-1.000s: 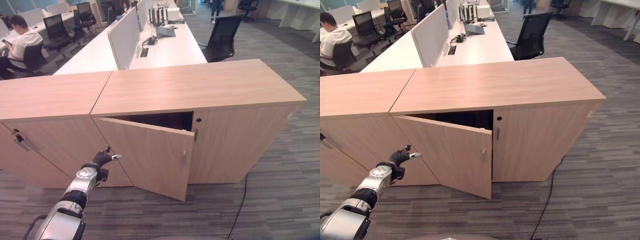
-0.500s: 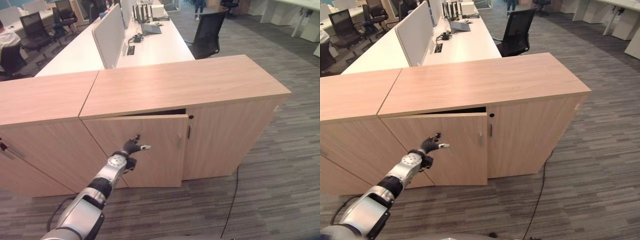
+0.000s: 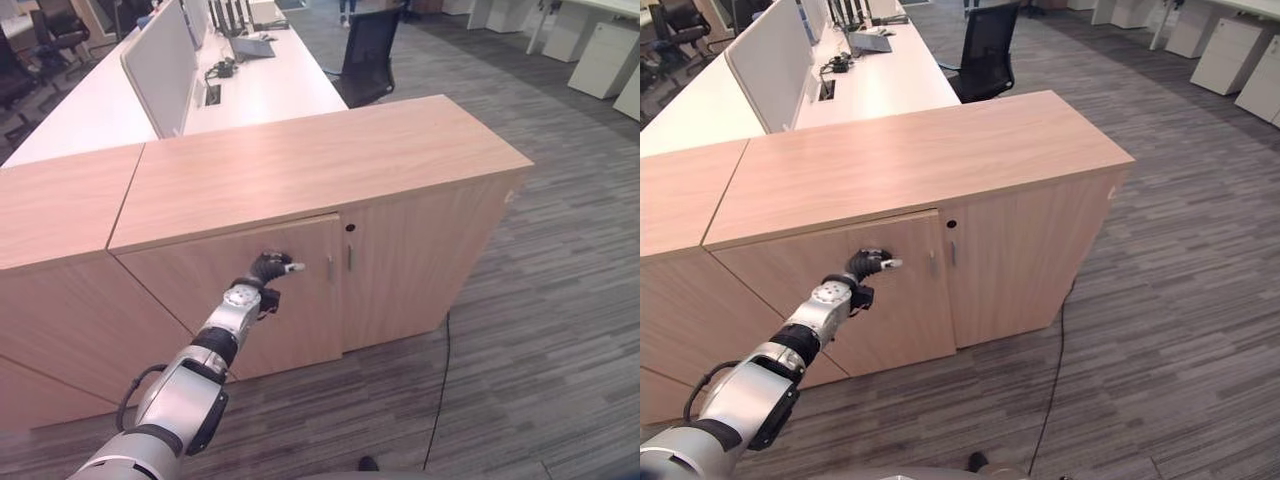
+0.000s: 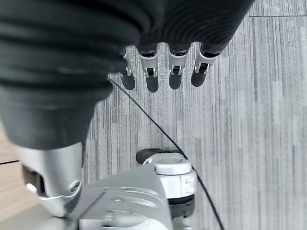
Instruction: Put the empty folder in the office cabinet
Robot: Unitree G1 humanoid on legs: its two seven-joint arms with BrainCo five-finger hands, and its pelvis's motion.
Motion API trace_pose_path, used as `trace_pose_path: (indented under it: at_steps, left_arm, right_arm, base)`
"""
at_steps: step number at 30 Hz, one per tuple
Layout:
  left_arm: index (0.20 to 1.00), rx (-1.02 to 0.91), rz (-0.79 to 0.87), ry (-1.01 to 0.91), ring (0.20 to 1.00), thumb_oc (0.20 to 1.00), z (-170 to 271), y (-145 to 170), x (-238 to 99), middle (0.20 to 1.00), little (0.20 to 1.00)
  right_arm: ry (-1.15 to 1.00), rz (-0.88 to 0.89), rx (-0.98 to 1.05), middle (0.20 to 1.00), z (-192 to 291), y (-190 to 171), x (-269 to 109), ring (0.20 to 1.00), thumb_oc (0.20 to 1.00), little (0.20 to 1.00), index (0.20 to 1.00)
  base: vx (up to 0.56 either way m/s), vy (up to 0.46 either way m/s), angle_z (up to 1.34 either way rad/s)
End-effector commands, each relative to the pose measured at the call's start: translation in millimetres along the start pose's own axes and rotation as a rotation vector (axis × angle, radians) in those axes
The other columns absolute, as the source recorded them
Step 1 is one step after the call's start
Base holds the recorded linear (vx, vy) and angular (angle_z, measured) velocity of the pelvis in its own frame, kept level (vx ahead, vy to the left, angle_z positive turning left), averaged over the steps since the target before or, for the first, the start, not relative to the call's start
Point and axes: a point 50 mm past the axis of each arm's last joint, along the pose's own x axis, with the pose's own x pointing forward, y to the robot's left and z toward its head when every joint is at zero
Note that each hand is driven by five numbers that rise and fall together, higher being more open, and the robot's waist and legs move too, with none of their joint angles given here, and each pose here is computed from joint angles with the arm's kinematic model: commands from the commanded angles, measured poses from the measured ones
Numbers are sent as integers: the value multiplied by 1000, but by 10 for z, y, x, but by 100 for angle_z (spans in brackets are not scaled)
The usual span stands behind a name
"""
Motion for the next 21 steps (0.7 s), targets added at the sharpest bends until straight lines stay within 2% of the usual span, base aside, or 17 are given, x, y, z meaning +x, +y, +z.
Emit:
trace_pose_path:
  at_steps: [1, 5, 8, 10, 12, 13, 14, 16, 18, 21]
  left_arm:
    - [1000, -83, 64, 24, 1000, 1000, -29, 178, 6, 1000, 1000]
    - [1000, 100, 80, 136, 1000, 1000, -601, 268, -172, 1000, 1000]
    - [1000, 194, 98, 158, 1000, 1000, -838, 298, -286, 1000, 1000]
    - [1000, 246, 91, 298, 1000, 1000, -1337, 310, -527, 1000, 1000]
    - [1000, 208, 97, 468, 1000, 1000, -1817, 421, -847, 1000, 1000]
    - [1000, 208, 97, 468, 1000, 1000, -1818, 421, -847, 1000, 1000]
    - [1000, 183, 112, 550, 1000, 1000, -2036, 482, -1032, 1000, 1000]
    - [1000, 188, 108, 581, 1000, 1000, -2114, 488, -1100, 1000, 1000]
    - [1000, 175, 149, 714, 1000, 1000, -2398, 579, -1397, 1000, 1000]
    - [1000, 173, 153, 738, 1000, 1000, -2448, 580, -1453, 1000, 1000]
  right_arm:
    - [88, 44, -10, 1000, -202, 152, -4, 1000, 1000, 1000, 1000]
    - [84, 56, -28, 1000, -211, 215, -4, 1000, 1000, 1000, 1000]
    - [61, 53, -42, 1000, -151, 233, 2, 1000, 1000, 1000, 1000]
    - [18, 33, -54, 1000, -34, 208, 12, 1000, 1000, 1000, 1000]
    - [-22, 10, -52, 1000, 117, 155, 20, 1000, 1000, 1000, 1000]
    - [-22, 10, -53, 1000, 116, 155, 20, 1000, 1000, 1000, 1000]
    - [-39, 4, -45, 1000, 182, 113, 20, 1000, 1000, 1000, 1000]
    - [-50, 2, -44, 1000, 215, 102, 20, 1000, 1000, 1000, 1000]
    - [-59, 5, -44, 1000, 245, 107, 21, 1000, 1000, 1000, 1000]
    - [-59, 8, -44, 1000, 242, 119, 21, 1000, 1000, 1000, 1000]
  base:
    - [11, -20, 9]
    - [18, -22, 16]
    - [5, -25, 16]
    - [1, -40, 15]
    - [10, -26, 27]
    - [13, -16, 19]
    - [0, 0, 0]
    - [-4, -10, 20]
    - [-8, -9, 29]
    - [-2, -4, 11]
